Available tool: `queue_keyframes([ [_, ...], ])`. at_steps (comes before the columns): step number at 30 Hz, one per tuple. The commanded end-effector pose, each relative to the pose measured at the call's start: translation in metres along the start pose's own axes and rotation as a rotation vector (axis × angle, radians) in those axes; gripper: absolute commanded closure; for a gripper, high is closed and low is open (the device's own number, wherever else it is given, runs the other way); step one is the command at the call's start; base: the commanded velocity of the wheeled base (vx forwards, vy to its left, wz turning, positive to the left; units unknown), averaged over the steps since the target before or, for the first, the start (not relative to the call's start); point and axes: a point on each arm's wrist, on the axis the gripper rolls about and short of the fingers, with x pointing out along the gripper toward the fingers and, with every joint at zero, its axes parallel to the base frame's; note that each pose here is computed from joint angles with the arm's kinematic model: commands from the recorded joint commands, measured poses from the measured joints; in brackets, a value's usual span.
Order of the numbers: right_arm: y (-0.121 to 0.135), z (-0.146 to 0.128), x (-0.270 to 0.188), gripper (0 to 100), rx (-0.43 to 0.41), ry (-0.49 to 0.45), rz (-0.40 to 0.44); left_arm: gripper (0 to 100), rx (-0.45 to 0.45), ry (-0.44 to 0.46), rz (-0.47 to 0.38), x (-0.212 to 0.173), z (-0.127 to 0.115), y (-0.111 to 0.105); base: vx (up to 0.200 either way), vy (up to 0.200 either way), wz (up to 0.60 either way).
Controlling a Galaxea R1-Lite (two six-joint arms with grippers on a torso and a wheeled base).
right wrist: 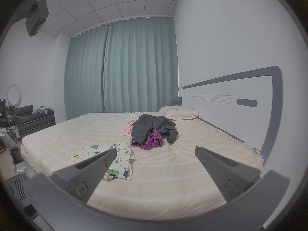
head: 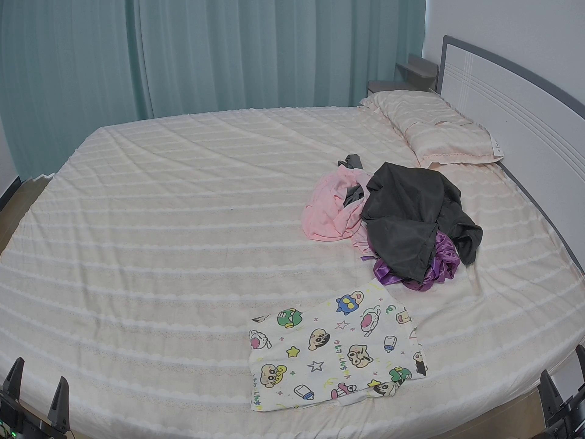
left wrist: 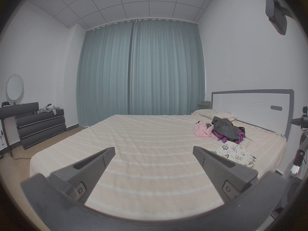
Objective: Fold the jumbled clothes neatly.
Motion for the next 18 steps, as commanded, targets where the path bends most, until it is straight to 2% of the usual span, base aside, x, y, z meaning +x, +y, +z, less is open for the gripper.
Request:
queue_keyframes([
  [1, 0.0, -0.0035, -0.0001, 0, 0.0, -0.001, 0.001, 0, -0.002, 0.004, 0.002, 0.0003, -0.0051, 0.0, 0.0, 0.0, 0.0],
  [18, 0.0, -0.0035, -0.0001, 0, -0.001, -0.001, 0.001, 0, 0.0, 0.005, 0.005, 0.0003, -0.0052, 0.0, 0.0, 0.0, 0.0],
])
